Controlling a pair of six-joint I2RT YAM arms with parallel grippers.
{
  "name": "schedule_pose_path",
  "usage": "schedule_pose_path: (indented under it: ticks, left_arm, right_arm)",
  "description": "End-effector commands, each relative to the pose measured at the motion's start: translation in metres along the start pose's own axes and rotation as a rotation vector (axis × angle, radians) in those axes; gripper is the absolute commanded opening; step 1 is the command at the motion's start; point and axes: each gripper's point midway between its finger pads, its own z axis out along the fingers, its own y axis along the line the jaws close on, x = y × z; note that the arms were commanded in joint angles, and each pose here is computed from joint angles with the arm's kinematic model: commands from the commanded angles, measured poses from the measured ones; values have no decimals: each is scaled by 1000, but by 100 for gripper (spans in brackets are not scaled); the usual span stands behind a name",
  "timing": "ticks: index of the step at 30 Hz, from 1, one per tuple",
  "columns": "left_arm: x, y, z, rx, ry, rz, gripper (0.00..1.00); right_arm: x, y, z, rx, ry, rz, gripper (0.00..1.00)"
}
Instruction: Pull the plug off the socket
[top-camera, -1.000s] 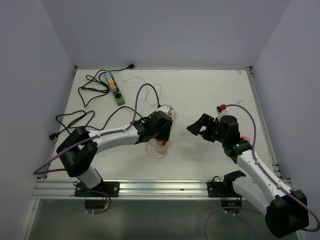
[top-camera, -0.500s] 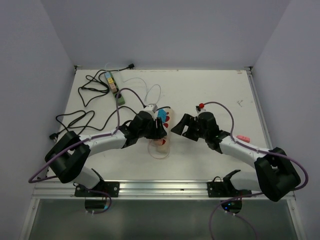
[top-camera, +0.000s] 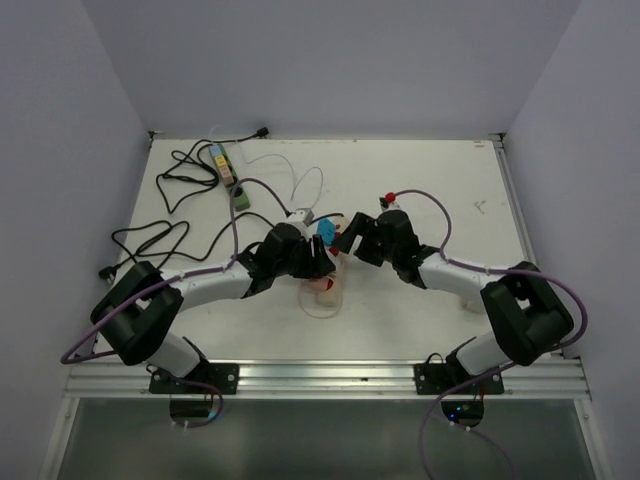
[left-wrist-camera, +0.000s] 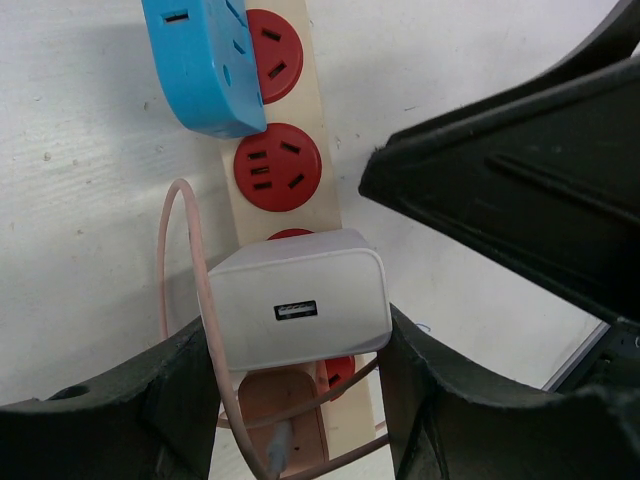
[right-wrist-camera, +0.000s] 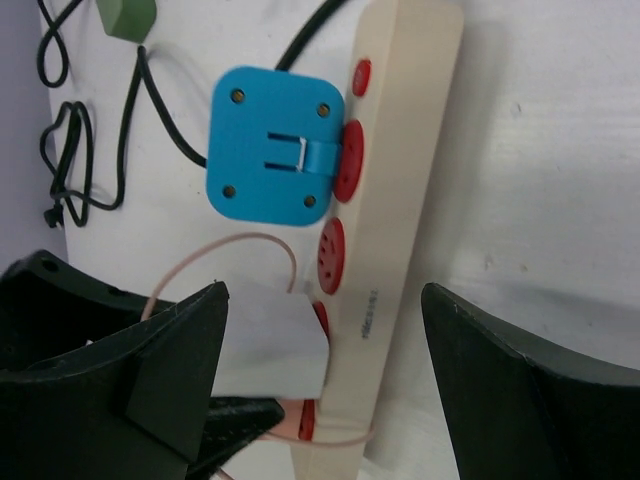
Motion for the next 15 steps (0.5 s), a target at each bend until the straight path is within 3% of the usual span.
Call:
schedule_pose_path:
  ticks: [1, 15]
  left_arm:
    - [0, -19, -2, 101, -3, -14, 44]
    - [2, -23, -2, 147, -17, -15, 44]
  right_arm:
    - [-28, 27, 13, -61, -76, 6, 82]
    - [11, 7, 48, -55, 81, 41, 65]
